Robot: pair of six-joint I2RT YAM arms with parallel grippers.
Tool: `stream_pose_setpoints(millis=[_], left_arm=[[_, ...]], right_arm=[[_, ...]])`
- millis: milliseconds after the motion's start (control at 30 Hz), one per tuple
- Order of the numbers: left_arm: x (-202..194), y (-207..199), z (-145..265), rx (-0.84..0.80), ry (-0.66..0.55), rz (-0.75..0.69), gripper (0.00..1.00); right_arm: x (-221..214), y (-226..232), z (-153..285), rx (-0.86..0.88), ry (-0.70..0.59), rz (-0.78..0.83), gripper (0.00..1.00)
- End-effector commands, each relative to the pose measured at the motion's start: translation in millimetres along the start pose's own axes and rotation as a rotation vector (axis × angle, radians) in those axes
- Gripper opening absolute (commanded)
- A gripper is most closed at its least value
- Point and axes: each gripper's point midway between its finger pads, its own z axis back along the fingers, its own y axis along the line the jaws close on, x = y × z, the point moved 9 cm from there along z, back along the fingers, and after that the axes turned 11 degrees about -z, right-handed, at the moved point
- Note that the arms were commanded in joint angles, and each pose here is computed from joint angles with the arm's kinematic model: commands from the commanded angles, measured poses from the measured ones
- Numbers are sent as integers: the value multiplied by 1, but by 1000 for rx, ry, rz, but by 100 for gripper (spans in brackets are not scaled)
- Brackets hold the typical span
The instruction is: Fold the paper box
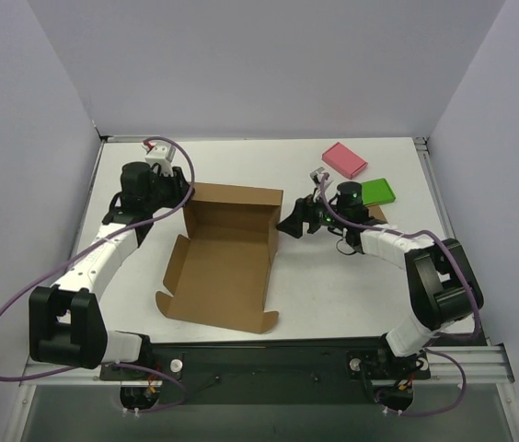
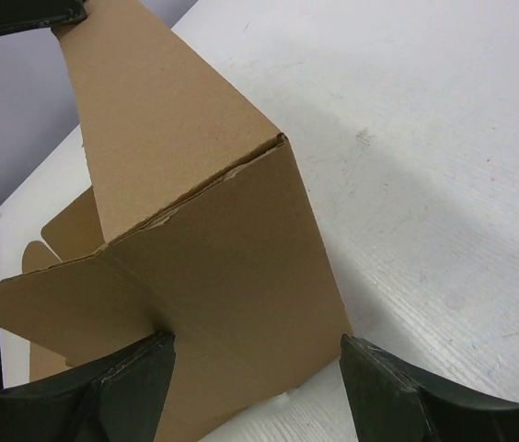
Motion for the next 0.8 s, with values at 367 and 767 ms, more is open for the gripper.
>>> stream_pose_setpoints(millis=[367,767], left_arm=[[-20,-16,-2,-139,128,25,45],[-19,-14,1,-100,124,36,45]], right_arm=[[14,38,-17,125,-60,126,75],[-7,73,16,48,-136,-40,72]])
